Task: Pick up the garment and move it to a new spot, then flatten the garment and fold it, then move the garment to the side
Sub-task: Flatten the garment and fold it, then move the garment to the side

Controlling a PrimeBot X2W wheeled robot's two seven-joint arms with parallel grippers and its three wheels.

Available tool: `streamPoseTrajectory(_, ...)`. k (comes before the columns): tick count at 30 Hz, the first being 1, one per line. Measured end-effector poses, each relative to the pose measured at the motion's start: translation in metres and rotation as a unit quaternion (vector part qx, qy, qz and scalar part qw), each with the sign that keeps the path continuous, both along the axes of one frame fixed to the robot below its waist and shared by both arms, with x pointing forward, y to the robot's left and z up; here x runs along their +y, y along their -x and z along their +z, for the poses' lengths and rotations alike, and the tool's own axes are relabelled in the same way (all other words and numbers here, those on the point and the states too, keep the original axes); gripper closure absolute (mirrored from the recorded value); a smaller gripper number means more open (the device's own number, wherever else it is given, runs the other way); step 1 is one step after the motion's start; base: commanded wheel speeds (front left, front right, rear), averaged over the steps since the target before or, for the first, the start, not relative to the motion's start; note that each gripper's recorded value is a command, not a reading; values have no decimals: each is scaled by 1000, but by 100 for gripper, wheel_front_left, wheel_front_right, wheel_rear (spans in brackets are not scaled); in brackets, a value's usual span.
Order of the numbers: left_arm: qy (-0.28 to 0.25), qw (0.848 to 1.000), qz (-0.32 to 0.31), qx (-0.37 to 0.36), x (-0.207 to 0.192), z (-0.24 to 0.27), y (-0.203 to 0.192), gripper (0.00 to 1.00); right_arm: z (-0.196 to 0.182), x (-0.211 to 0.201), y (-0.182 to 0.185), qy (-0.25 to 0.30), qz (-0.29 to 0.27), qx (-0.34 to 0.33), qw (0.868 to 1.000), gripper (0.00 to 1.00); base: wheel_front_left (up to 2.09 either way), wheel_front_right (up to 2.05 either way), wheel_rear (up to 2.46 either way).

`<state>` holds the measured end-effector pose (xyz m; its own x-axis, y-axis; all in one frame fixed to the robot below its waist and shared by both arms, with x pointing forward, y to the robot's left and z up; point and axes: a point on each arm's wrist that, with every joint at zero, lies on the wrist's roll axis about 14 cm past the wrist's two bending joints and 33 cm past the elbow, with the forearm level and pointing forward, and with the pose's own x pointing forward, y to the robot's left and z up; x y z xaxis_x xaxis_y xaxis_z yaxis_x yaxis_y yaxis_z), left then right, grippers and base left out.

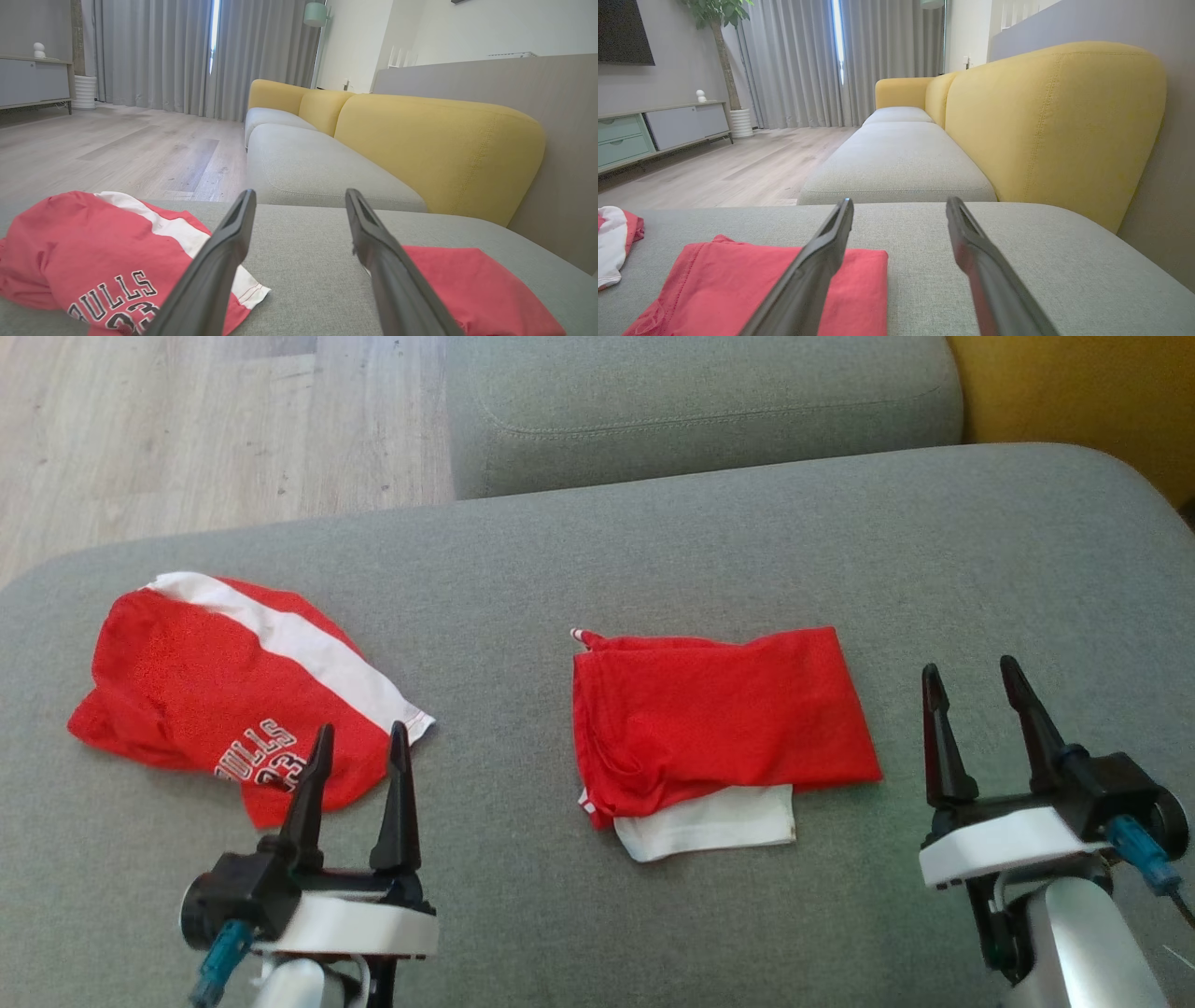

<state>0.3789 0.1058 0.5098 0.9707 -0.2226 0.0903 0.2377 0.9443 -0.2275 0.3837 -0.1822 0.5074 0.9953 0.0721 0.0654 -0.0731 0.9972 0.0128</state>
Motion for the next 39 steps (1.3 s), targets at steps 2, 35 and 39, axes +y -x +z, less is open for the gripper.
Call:
streamPoseTrajectory(2,0,1000,2,0,1,0,1,0,2,1,-1,-2,1,-4,1000,0,0,0,0)
streamPoseTrajectory(35,2,999,11,42,10,-32,-38,0,-143,43,-59,-22,44,274,960,0,0,0,0)
streamPoseTrajectory(39,2,999,8,44,9,-34,-41,0,-145,45,-65,-15,50,279,959,19,0,0,0)
